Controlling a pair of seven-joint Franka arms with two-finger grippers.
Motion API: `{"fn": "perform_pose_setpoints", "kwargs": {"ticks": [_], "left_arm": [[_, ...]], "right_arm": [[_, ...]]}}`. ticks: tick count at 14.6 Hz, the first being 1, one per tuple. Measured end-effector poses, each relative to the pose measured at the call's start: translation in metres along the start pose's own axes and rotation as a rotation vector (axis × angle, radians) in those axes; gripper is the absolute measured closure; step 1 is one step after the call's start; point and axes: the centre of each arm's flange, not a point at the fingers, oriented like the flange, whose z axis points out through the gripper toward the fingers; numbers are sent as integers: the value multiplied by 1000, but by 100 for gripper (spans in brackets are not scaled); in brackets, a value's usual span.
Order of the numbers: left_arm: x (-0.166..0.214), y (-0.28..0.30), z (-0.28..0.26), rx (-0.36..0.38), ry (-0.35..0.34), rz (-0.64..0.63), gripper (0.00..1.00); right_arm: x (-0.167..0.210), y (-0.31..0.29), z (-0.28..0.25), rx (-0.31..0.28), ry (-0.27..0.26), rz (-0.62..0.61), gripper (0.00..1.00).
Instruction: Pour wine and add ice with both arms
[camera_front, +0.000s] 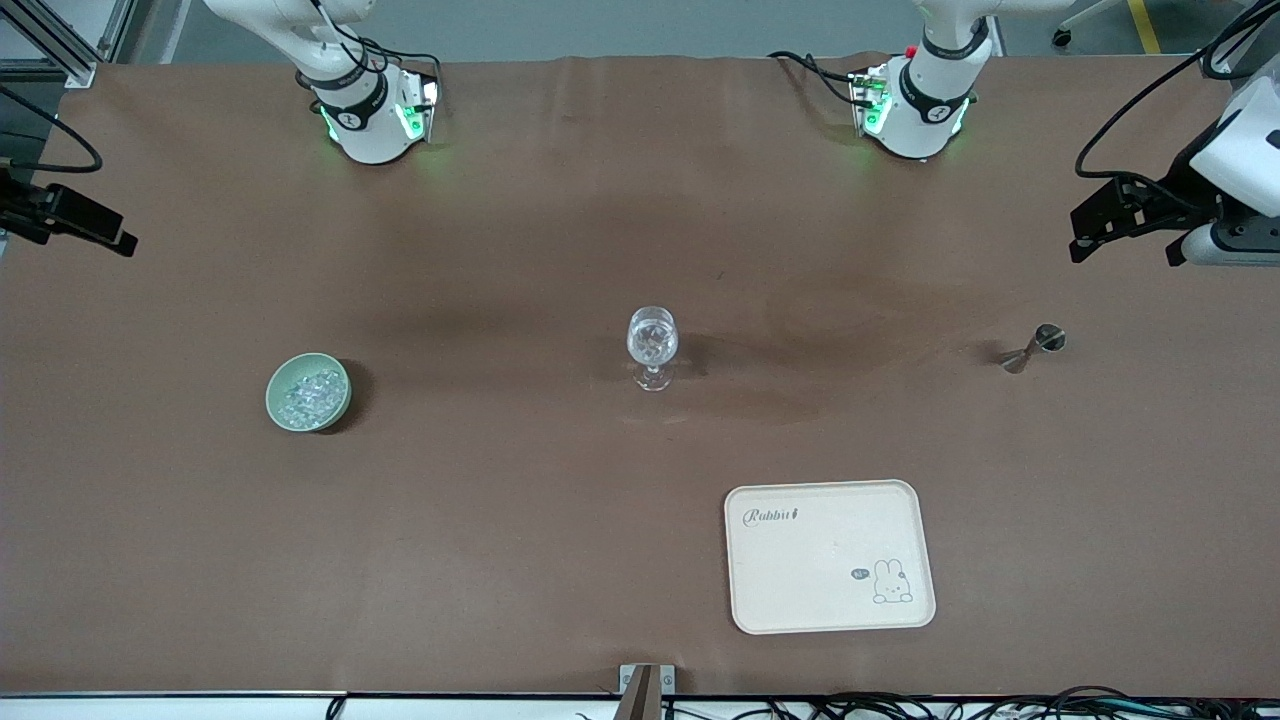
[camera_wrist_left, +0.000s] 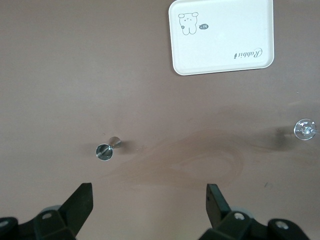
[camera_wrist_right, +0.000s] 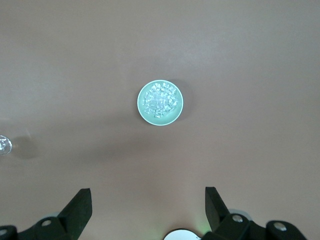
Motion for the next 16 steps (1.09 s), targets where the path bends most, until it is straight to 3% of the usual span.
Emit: {"fn": "perform_pose_setpoints", "kwargs": {"ticks": [4, 12, 16], "left_arm": [[0, 0, 0, 0, 1, 1, 0], [1, -8, 0, 0, 1, -13, 0], [4, -40, 6, -17, -10, -89, 0]], "right_arm": [[4, -1, 0, 4, 32, 0, 0], [2, 3, 9, 3, 16, -32, 0], [21, 3, 56, 1, 2, -38, 0]]}}
